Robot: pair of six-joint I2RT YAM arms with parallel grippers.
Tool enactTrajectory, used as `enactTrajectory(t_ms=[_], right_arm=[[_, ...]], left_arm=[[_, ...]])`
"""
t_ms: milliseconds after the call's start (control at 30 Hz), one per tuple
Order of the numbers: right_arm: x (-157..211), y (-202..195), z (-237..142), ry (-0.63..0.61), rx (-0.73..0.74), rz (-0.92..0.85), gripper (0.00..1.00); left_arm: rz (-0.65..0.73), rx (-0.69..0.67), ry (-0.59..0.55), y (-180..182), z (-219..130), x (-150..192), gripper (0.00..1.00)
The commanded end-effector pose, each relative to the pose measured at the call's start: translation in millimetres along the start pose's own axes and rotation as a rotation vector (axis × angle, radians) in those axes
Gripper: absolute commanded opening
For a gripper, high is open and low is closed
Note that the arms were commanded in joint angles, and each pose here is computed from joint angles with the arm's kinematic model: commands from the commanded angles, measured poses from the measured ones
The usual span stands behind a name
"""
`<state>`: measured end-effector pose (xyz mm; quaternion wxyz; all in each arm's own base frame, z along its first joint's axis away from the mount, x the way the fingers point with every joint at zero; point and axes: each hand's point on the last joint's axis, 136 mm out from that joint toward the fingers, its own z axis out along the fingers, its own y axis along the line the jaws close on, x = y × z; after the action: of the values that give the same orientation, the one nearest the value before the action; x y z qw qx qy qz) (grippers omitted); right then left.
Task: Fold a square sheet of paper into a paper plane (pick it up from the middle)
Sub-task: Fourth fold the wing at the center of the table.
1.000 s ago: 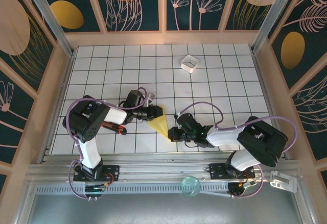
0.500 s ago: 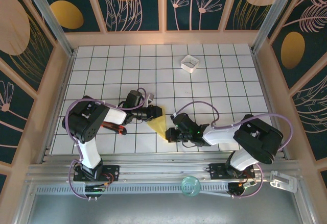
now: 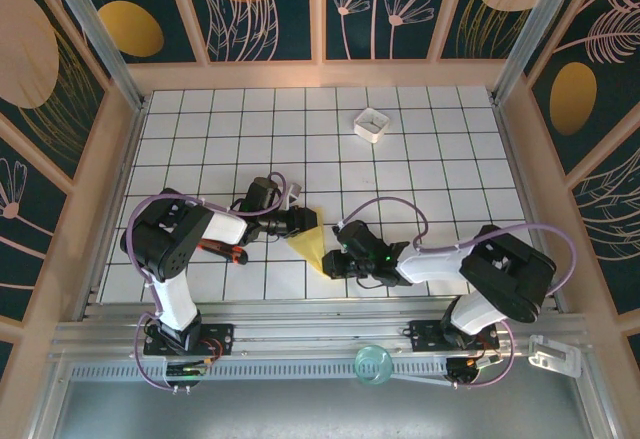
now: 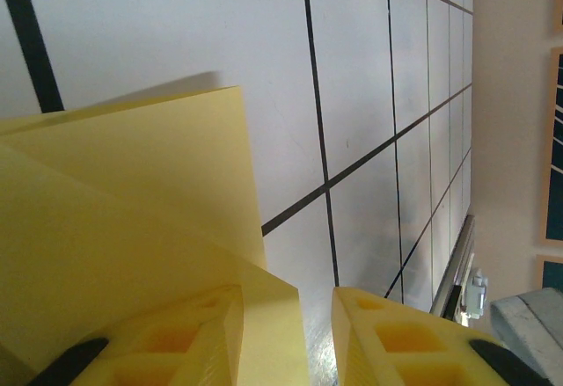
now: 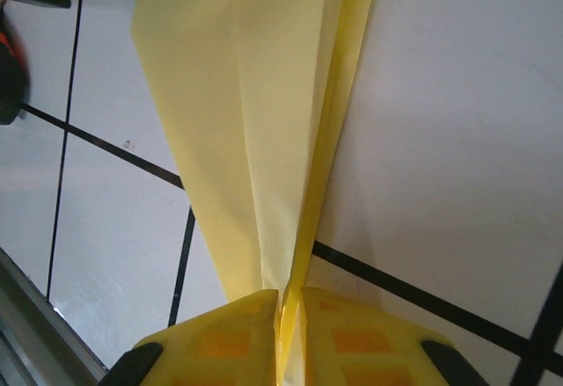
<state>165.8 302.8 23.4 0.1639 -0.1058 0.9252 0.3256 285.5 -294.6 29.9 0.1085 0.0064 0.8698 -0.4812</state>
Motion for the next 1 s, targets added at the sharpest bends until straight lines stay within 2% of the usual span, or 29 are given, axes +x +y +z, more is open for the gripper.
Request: enactTrajectory(t_ms=[0, 300, 500, 700, 967], right_arm=[[-7, -1, -11, -0.031, 0.009, -0.02, 0.17], [-30, 20, -24, -0.091, -0.037, -0.072, 0.19], [-34, 34, -10, -0.055, -0.075, -0.116, 0.12], [-31, 27, 5, -0.017, -0.053, -0.118, 0.08], [-6, 5, 14, 0.051, -0.018, -0.076, 0.06]], left_arm=[[-0.07, -0.131, 0.05, 41, -3, 23, 0.34], [-0.071, -0.134, 0.053, 42, -3, 24, 0.34], [-0.071, -0.137, 0.056, 42, -3, 24, 0.34], [-0.069, -0.135, 0.055, 41, -3, 23, 0.34], [-0.068, -0.137, 0.056, 41, -3, 23, 0.34]])
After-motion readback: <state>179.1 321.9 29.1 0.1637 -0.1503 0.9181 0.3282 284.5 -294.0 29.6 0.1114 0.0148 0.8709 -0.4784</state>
